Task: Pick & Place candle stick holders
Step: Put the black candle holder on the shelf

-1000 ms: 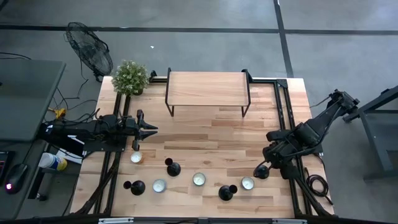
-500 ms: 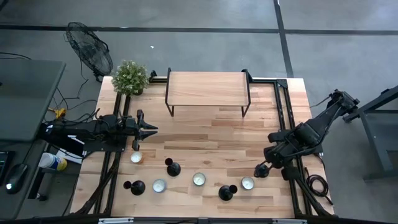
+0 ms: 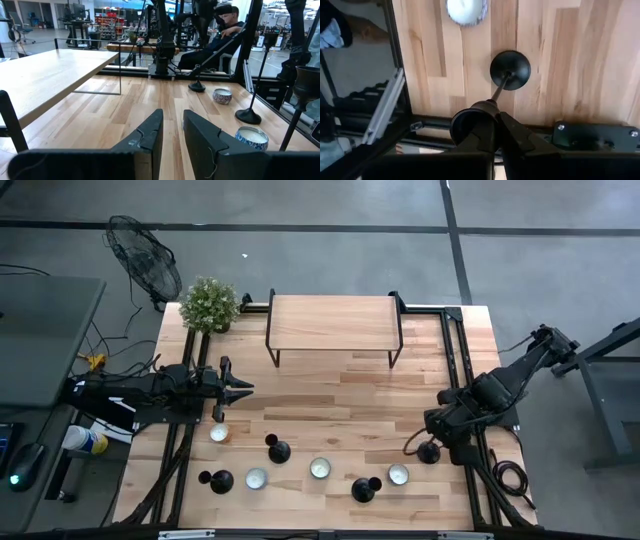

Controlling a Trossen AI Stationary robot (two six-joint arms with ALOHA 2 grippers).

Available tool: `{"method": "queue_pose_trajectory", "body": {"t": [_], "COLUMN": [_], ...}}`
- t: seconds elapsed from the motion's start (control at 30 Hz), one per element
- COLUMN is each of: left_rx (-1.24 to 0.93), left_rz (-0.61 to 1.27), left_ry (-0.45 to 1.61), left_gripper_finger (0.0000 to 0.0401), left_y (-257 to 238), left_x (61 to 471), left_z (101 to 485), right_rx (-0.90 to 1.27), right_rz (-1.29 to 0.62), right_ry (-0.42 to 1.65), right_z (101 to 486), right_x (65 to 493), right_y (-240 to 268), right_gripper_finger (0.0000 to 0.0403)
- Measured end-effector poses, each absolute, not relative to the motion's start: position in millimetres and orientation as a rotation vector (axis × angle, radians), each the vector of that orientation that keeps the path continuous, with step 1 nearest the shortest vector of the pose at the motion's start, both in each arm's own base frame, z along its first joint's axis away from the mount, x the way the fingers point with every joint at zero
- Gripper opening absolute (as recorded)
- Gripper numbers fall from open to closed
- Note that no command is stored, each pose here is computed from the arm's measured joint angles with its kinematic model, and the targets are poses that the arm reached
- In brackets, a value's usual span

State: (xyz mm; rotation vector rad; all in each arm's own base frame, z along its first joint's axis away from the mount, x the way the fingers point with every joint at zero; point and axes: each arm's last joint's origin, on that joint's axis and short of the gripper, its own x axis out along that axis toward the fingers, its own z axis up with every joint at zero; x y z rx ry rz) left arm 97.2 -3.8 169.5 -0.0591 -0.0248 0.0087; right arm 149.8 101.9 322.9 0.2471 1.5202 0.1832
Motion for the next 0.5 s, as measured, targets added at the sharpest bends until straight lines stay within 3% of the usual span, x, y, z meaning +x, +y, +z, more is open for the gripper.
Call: {"method": "queue_pose_trajectory", "body": {"t": [0.5], "left_rx": [-0.066], "left_rz": [0.035], "left_ry": [-0.063], "left_gripper_finger": [0.0074], "left_y": [-3.0], "left_x": [97.0], "left_z": [173.2], "right_rx": [0.338], "right_rz": [0.019], "right_ry": [1.336], "right_z": [376.0], "right_x": [158.3], "right_y": [65.9], "right_gripper_finger": [0.0]}}
